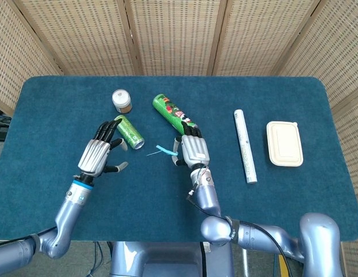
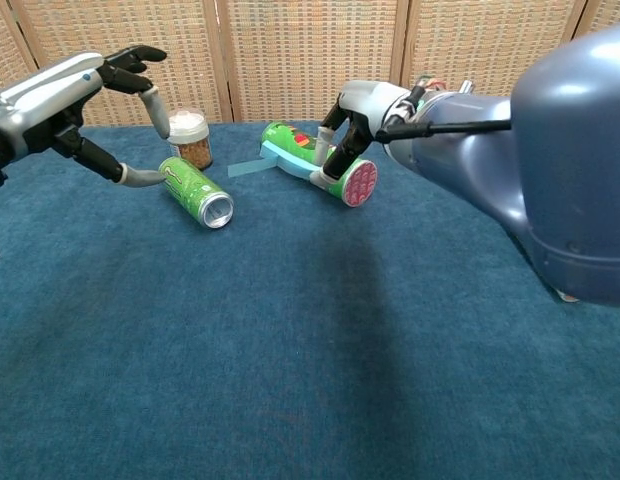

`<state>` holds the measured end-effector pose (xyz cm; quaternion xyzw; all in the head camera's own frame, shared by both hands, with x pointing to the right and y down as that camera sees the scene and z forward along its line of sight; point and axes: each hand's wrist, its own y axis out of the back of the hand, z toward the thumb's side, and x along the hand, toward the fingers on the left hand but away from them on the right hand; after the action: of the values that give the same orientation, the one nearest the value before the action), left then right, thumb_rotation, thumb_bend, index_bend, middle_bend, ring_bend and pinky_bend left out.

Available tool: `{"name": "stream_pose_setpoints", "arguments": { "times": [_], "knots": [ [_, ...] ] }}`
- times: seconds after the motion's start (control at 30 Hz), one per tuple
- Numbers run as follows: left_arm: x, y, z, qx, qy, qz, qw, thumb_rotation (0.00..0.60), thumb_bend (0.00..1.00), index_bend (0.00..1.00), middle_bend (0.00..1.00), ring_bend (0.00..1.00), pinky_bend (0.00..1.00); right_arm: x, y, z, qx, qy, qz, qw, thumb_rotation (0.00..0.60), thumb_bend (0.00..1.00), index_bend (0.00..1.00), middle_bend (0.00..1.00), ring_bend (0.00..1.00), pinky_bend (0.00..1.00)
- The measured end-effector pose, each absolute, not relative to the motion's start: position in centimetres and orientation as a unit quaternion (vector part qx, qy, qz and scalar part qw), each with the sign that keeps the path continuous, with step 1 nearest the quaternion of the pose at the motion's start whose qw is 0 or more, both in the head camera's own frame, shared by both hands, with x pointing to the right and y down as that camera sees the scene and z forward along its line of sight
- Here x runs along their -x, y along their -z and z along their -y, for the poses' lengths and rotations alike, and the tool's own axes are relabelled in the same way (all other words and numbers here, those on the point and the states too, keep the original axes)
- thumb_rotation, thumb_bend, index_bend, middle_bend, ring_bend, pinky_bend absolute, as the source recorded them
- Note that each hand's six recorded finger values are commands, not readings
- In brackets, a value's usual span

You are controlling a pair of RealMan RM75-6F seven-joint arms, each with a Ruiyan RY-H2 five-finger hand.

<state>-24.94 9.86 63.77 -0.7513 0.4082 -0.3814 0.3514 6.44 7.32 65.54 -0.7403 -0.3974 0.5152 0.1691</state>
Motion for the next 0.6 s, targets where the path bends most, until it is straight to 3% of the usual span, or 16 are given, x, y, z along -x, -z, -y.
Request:
{"name": "stream_pose_setpoints", "arguments": {
  "times": [0.6],
  "knots": [
    [18.8, -64.9, -9.1, 0.777, 0.328, -0.441, 0.307, 0.600, 0.22, 0.50, 0.00, 0.00, 0.00, -5.7, -64.6, -7.0, 0.743, -0.521, 0.400, 0.128, 0.600, 0.47, 0.63, 0.00, 0.00, 0.00]
  ]
}}
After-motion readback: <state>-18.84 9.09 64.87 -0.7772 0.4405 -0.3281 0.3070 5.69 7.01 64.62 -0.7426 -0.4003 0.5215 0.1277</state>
